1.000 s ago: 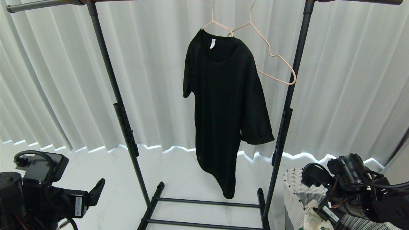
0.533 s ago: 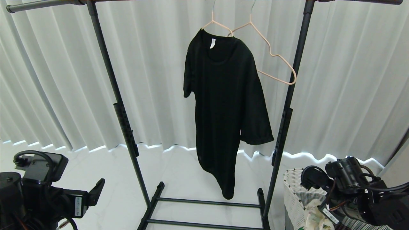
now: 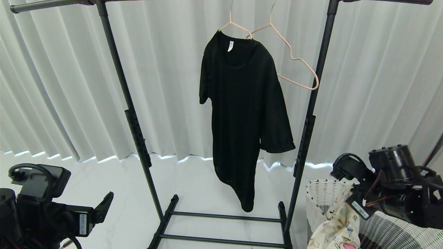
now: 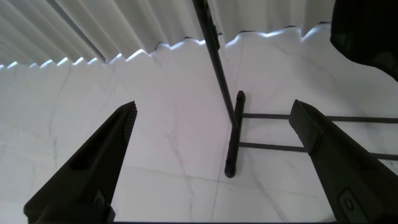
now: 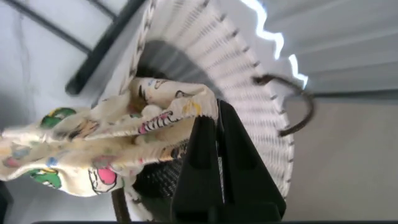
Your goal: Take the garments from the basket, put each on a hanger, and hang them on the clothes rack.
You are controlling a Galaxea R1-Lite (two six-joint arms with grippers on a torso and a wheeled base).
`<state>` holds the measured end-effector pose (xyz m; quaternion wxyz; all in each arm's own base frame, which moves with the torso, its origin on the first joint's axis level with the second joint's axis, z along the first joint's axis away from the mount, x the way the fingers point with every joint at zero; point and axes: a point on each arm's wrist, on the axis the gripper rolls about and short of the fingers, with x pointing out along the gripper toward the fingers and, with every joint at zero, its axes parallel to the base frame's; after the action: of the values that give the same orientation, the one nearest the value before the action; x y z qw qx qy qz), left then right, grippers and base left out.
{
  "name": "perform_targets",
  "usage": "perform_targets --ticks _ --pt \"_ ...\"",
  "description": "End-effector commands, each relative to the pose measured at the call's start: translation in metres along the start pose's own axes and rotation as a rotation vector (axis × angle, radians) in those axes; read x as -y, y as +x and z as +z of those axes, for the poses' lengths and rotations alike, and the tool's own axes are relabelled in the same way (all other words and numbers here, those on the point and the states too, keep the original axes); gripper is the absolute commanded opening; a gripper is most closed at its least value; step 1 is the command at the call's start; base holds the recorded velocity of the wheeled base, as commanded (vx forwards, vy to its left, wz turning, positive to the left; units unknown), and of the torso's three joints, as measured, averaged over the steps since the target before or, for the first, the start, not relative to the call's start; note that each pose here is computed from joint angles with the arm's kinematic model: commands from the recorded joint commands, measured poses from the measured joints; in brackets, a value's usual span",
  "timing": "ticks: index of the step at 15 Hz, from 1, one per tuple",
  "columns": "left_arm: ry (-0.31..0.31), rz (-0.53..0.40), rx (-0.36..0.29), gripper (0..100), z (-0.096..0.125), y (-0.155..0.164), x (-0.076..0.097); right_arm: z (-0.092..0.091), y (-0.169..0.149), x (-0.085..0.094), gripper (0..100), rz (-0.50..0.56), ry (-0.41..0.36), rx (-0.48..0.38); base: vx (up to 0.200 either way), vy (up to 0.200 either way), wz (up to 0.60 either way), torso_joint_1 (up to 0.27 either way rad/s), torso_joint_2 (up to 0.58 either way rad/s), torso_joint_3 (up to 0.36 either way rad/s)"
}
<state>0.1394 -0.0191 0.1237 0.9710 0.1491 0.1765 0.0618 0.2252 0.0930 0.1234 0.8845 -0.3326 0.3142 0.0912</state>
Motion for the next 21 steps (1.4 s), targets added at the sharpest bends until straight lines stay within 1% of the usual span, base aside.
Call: perform_targets --ticks 1,3,6,9,10,11,12,13,14,15,17,19,20,21 --pt "0.000 -0.012 0.019 100 0.001 -0.003 0.001 0.030 -0.034 0.017 0 -0.024 0.064 0.135 -0.200 0.000 0.00 -0.002 0.00 -0.002" --pt "0.004 -0.021 0.026 100 0.002 -0.004 0.002 0.043 -0.047 0.020 0 -0.003 0.094 0.155 -0.200 0.000 0.00 -0.002 0.00 0.002" --pt "0.006 -0.032 0.044 100 0.004 -0.007 0.003 0.053 -0.056 0.022 0 0.006 0.099 0.181 -0.200 0.000 0.00 0.002 0.00 0.001" --pt "0.018 -0.086 0.071 100 0.007 -0.010 0.010 0.062 -0.060 0.023 0 0.014 0.102 0.217 -0.200 0.000 0.00 0.002 0.00 0.002" --pt "0.023 -0.163 0.112 100 0.014 -0.014 0.020 0.070 -0.064 0.023 0 0.026 0.104 0.249 0.000 0.000 0.00 0.000 0.00 0.000" --pt "-0.016 -0.233 0.147 100 0.023 -0.017 0.030 0.078 -0.066 0.022 0 0.043 0.103 0.279 0.000 0.000 0.00 0.000 0.00 0.000" --pt "-0.071 -0.308 0.186 100 0.036 -0.021 0.040 0.088 -0.071 0.020 0 0.071 0.117 0.318 0.000 0.000 0.00 0.000 0.00 0.000" --pt "-0.119 -0.391 0.215 100 0.049 -0.026 0.053 0.100 -0.075 0.013 0 0.110 0.145 0.357 0.000 0.000 0.00 0.000 0.00 0.000" --pt "-0.144 -0.451 0.228 100 0.058 -0.028 0.065 0.113 -0.081 0.006 0 0.141 0.166 0.398 0.000 0.000 0.00 0.000 0.00 0.000" --pt "-0.150 -0.519 0.227 100 0.068 -0.028 0.084 0.129 -0.088 -0.002 0 0.174 0.178 0.439 0.000 0.000 0.00 0.000 0.00 0.000" --pt "-0.118 -0.596 0.209 100 0.080 -0.022 0.119 0.153 -0.099 -0.009 0 0.210 0.177 0.497 0.000 0.000 0.00 0.000 0.00 0.000" --pt "-0.087 -0.675 0.189 100 0.085 -0.021 0.153 0.169 -0.112 -0.014 0 0.245 0.204 0.546 0.000 0.000 0.00 0.000 0.00 0.000" --pt "-0.065 -0.757 0.187 100 0.087 -0.023 0.168 0.173 -0.118 -0.016 0 0.260 0.211 0.561 0.000 0.000 0.00 0.000 0.00 0.000" --pt "-0.050 -0.846 0.187 100 0.090 -0.023 0.178 0.174 -0.122 -0.017 0 0.271 0.213 0.569 0.000 0.000 0.00 0.000 0.00 0.000"
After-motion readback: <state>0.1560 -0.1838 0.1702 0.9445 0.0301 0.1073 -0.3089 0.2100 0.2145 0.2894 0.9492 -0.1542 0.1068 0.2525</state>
